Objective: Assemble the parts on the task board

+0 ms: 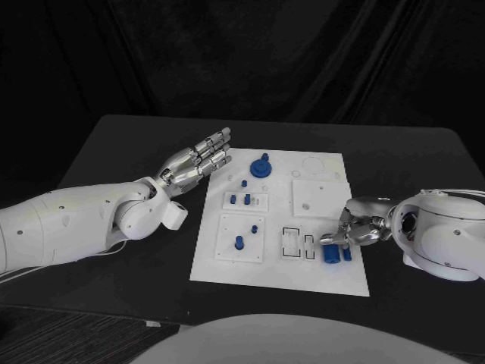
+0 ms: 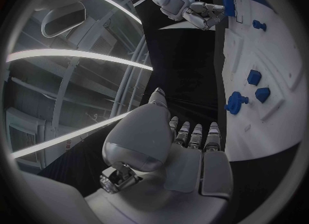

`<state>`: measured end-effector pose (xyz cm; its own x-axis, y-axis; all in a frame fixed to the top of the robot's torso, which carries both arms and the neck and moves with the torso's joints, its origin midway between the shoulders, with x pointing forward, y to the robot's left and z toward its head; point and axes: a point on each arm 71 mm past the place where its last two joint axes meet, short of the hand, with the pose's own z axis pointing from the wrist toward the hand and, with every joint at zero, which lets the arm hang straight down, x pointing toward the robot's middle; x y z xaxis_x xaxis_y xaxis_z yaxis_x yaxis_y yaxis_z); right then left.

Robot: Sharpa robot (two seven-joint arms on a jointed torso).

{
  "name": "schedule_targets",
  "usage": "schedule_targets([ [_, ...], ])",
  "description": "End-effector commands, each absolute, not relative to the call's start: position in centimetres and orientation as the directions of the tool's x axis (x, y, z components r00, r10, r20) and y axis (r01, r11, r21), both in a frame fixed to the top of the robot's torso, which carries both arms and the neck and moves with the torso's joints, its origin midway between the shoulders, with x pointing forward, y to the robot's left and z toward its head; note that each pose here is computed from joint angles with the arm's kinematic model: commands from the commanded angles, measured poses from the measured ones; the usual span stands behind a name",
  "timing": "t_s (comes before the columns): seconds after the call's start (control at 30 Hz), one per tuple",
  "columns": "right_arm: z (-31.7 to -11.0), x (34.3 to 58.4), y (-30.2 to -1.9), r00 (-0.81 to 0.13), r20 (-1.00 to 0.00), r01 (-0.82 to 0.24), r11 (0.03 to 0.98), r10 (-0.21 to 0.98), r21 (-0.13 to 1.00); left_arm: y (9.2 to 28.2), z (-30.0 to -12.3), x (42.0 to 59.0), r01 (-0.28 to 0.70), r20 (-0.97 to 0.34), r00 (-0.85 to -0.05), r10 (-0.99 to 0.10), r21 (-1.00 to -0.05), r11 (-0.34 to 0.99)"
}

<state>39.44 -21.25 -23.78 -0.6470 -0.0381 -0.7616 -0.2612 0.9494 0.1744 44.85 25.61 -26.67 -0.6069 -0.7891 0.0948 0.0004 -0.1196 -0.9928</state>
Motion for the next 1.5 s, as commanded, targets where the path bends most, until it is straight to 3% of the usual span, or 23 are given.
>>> schedule_targets([
  [0.03, -24.1, 39.4, -21.2, -0.657, -0.752, -0.255, 0.953, -0.050, 0.160, 25.5, -26.2, 44.7, 0.057, 0.105, -0.622, -0.776, -0.982, -0.179],
  [1.5, -24.9, 38.4, -19.2, -0.697, -0.704, -0.316, 0.940, -0.137, 0.129, 25.3, -26.3, 44.6, 0.041, 0.115, -0.631, -0.767, -0.983, -0.181],
])
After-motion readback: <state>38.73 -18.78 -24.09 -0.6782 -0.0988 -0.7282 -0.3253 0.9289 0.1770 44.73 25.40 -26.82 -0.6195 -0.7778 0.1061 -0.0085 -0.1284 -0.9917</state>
